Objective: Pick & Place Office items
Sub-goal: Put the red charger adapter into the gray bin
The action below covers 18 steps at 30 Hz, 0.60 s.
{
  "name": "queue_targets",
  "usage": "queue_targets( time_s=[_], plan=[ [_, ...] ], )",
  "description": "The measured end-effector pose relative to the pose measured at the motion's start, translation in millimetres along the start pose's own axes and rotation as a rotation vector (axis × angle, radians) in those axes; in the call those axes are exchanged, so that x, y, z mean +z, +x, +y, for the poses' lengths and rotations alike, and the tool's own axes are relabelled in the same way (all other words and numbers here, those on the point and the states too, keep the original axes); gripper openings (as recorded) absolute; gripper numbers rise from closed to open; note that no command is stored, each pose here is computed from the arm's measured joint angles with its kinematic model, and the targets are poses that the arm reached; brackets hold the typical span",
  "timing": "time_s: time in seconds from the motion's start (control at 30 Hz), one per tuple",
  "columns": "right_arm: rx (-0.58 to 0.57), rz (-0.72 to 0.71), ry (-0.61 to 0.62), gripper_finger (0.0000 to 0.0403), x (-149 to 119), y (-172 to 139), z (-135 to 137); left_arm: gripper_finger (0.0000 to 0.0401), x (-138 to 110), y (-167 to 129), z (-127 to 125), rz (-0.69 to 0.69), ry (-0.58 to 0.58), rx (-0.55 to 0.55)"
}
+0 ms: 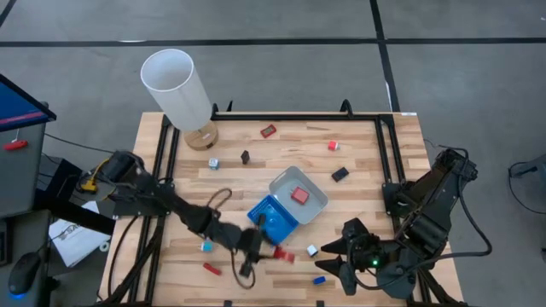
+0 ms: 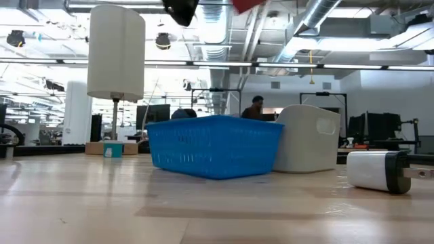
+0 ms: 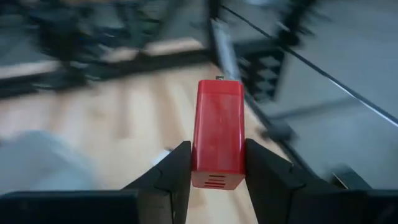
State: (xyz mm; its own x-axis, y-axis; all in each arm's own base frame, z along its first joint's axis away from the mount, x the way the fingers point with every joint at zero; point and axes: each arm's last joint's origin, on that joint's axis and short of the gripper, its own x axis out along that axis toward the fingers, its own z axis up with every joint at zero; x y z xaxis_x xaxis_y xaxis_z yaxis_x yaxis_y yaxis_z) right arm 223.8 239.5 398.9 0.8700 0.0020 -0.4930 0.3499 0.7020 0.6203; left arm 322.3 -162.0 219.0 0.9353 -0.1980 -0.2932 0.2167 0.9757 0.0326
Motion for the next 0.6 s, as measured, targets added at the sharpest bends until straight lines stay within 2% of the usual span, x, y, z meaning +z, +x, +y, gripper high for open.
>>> queue_targets(
  time_s=[0.17,0.37,0.6],
  plan=[
    [0.003,-0.022,-0.004,0.0240,-2.4,-2.9,1.1,0.0123,18.6,-11.6,43.2,-0.021,-0.175,0.151],
    [0.000,-0.045,-0.007,0.0240,-2.9,-4.0,1.2,0.0117,16.7,-15.9,88.8,0.019,-0.368,0.289],
    [-0.008,-0.065,-0.009,0.0240,-2.3,-3.9,0.7,0.0116,9.2,-7.0,114.4,0.046,-0.439,0.367]
  ],
)
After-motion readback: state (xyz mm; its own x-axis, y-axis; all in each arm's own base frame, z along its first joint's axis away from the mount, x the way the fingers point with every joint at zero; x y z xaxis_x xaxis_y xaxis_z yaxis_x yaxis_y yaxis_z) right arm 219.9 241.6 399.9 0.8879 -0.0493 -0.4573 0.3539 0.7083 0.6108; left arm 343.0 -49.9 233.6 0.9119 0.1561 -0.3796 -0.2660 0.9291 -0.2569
